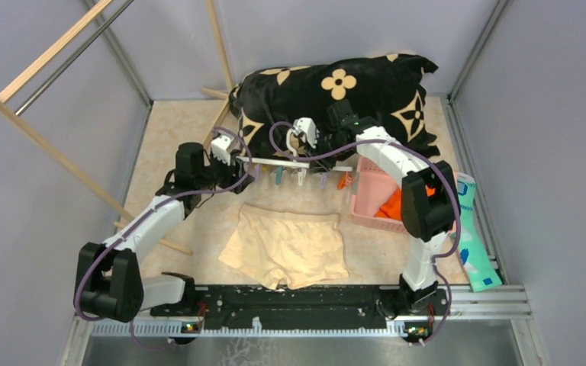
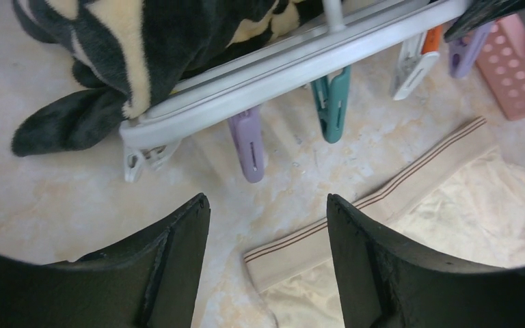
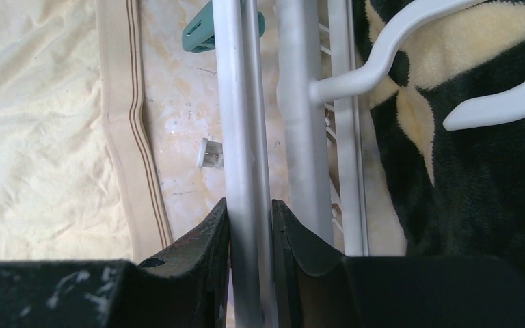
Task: Clip the underwear to the hanger
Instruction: Open the clamp at the hanger.
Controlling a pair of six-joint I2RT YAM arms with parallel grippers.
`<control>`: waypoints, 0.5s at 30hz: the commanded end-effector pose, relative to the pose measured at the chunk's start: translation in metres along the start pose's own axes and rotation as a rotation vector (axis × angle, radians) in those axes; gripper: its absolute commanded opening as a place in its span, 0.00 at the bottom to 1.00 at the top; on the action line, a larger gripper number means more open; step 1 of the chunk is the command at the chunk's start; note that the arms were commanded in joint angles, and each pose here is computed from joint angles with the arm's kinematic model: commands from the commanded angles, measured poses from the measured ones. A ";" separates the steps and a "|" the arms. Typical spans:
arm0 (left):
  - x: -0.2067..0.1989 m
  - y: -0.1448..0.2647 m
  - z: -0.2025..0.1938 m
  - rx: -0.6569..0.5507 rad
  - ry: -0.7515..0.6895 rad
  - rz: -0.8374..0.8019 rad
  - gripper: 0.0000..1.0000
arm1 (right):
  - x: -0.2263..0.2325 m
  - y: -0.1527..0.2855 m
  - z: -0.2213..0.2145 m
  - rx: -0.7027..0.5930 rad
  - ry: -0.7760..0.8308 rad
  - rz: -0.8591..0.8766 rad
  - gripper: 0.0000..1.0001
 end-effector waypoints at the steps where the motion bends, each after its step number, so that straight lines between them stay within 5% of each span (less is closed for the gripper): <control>1: -0.012 -0.011 0.007 -0.044 0.053 -0.130 0.70 | -0.011 0.022 0.016 -0.069 0.025 -0.054 0.00; 15: -0.002 -0.033 -0.009 -0.120 0.300 -0.020 0.73 | -0.009 0.020 0.014 -0.078 0.014 -0.032 0.00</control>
Point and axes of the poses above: each gripper's point midway between its finger pads, its own y axis back along the fingers, its own x axis along the line the jaws close on, z = x × y, the point moved 6 cm from there along y, back along the fingers, and after that the axes turned 2 degrees about -y, right-handed, at the moved point
